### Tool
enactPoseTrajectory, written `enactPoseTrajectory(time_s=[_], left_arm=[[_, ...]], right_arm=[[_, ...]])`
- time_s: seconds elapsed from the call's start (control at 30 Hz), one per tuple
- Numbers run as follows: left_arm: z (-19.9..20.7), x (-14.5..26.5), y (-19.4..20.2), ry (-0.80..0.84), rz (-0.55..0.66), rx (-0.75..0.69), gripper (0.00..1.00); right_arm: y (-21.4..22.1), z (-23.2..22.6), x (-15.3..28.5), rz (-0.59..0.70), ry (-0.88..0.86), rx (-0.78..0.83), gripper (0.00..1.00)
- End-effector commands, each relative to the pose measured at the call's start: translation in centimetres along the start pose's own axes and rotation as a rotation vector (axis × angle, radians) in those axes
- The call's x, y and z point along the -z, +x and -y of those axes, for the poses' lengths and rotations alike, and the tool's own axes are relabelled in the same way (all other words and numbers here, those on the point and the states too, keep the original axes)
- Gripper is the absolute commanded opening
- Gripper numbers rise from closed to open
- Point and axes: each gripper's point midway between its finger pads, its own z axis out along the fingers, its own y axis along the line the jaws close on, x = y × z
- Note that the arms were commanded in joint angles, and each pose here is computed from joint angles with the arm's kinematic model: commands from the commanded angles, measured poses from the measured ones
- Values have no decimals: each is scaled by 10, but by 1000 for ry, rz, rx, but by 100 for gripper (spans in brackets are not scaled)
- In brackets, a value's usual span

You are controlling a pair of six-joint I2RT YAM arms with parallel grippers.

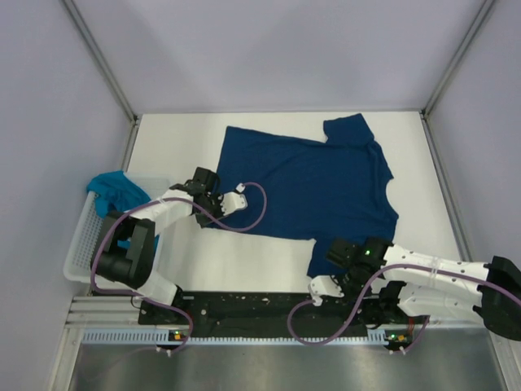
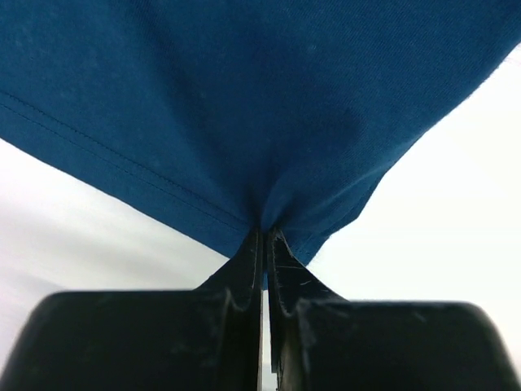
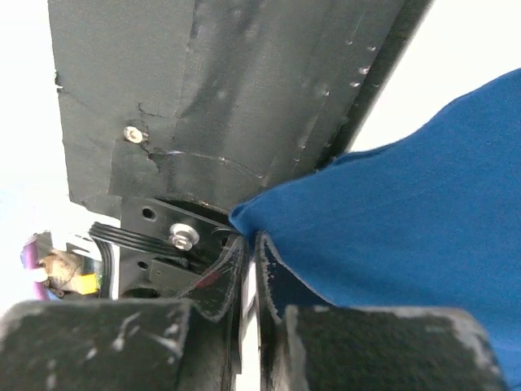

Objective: Fold and stack the t-shirts
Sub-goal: Grap the side of the flattened tshirt closest away from the robot with both arms, then fold the flattened tshirt in 1/3 of the way

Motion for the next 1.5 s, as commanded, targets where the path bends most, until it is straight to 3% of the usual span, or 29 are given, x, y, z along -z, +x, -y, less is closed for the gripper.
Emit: enactPoseTrajectory(time_s=[0.0,0.33,0.6,0.8,0.9,1.1,1.47], left_arm=[[-1,9,6,0,-48,28,0],[2,36,3,-43,-17,29,0],[-23,45,-15,-90,-3,74,0],[-54,38,-23,-135,-48,114,0],[-76,41,-31,-185,-60,129,0],[-109,29,-44,-238,-77,152,0],[-140,11,-58,-239,-115,148,0]], right_arm=[[-5,33,3,-21,125,70,0],[-15,58,48,-11,236,-31,0],[-7,127,121,113,574,-199,0],[18,211,182,328,937,-441,0],[31,246,210,417,1071,-469,0],[67,292,236,393,1159,-467,0],[124,328,287,385,1254,-513,0]])
